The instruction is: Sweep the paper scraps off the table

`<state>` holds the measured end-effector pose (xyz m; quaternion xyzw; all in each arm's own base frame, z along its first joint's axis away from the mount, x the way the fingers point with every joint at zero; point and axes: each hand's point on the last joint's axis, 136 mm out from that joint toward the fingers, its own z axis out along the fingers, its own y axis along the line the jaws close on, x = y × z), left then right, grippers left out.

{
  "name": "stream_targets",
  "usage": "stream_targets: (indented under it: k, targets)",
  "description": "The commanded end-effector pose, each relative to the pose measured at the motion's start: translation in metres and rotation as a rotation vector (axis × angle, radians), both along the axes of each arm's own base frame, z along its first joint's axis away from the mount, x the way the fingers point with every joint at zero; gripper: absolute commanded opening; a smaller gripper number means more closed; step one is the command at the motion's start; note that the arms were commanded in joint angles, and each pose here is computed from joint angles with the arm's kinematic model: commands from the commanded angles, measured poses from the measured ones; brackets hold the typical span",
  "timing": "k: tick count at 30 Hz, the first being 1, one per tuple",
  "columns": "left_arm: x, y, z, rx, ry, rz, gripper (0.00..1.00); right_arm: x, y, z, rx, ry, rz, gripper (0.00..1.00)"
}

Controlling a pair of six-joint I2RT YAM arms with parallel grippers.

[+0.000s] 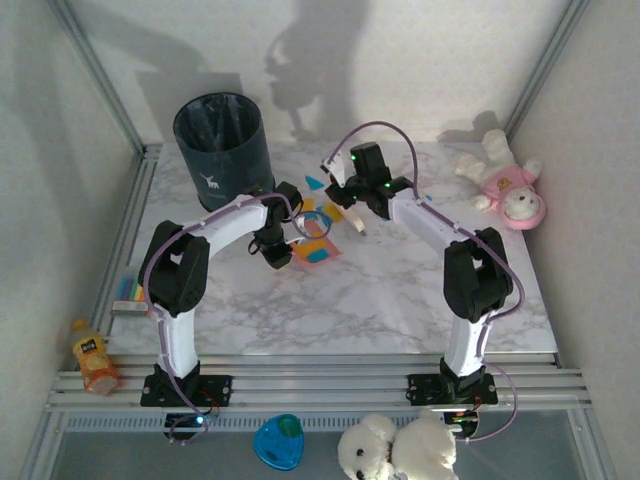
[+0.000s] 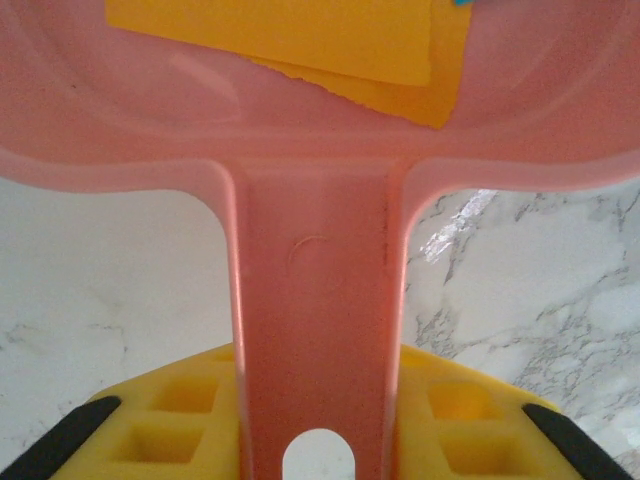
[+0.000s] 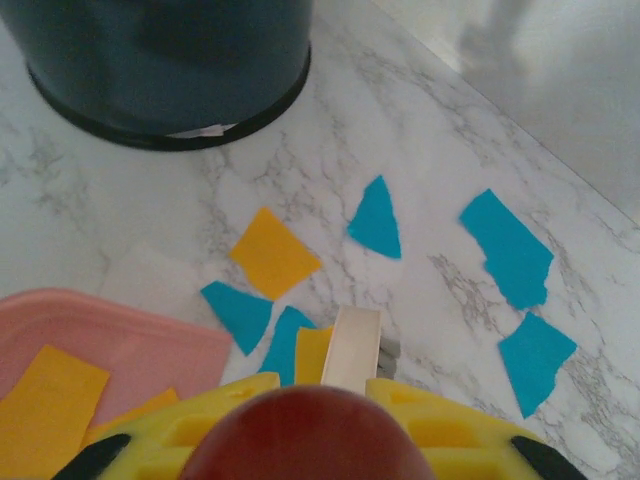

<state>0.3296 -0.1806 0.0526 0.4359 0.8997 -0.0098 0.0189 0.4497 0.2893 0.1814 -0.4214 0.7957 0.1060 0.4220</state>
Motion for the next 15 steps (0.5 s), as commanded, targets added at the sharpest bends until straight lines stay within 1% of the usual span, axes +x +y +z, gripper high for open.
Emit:
stream_targets:
  k: [1,6,9,12,15]
  targets:
    - [-0.002,0.008,-0.001,0.025,0.031,0.025,0.15,-0.029,0.0,-0.002,-0.021,0.043,0.083,0.0]
    - [-0.002,0.008,0.001,0.029,0.027,0.024,0.15,-0.046,-0.004,0.008,-0.024,0.041,0.102,0.0]
    - [-0.002,0.01,0.001,0.034,0.025,0.024,0.15,-0.052,-0.005,0.022,-0.009,0.012,0.095,0.0]
    - [-0.003,0.011,0.001,0.039,0.025,0.028,0.15,-0.049,-0.01,0.037,0.008,-0.035,0.051,0.0]
    - [-0.003,0.011,0.002,0.038,0.024,0.03,0.15,-0.039,-0.019,0.053,0.02,-0.097,-0.029,0.0]
